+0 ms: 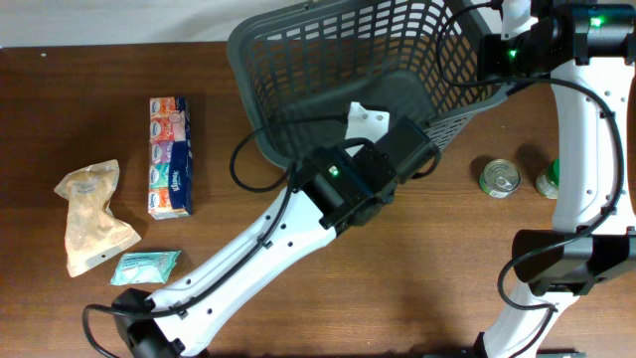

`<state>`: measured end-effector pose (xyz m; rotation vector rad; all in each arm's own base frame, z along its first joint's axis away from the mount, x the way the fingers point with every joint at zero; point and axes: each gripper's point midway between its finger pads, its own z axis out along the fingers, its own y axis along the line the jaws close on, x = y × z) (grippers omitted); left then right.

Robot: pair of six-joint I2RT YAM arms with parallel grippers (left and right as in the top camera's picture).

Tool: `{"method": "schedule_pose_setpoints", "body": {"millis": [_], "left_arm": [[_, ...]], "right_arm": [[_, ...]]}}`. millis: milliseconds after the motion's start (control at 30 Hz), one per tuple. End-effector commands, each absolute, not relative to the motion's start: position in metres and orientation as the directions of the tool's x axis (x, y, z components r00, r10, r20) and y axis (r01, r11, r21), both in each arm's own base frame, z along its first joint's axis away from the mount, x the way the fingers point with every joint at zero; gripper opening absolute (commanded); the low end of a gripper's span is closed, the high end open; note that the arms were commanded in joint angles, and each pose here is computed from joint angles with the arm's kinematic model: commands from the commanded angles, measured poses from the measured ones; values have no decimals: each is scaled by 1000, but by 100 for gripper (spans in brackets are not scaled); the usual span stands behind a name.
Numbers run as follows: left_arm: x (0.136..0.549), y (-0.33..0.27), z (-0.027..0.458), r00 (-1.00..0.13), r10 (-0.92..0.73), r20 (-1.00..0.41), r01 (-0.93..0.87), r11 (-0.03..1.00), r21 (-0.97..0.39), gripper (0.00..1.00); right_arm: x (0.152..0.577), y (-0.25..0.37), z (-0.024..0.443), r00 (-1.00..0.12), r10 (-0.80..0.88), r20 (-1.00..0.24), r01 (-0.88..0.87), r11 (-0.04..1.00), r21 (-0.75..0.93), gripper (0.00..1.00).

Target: Pack container

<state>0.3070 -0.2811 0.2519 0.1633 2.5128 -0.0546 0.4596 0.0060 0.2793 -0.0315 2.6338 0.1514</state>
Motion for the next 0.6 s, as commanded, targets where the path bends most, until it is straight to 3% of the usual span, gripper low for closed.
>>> {"method": "schedule_pose_setpoints", "body": {"millis": [0,567], "left_arm": [[314,-273,256,-801,68,-595,89,996,-7,2],[325,-262,250,-809,49,-586,52,999,11,2]], "right_arm": [[454,5,280,-881,11,-473,-39,995,96,4],[445,6,275,-901,12,-434,-35,994,100,4]]}}
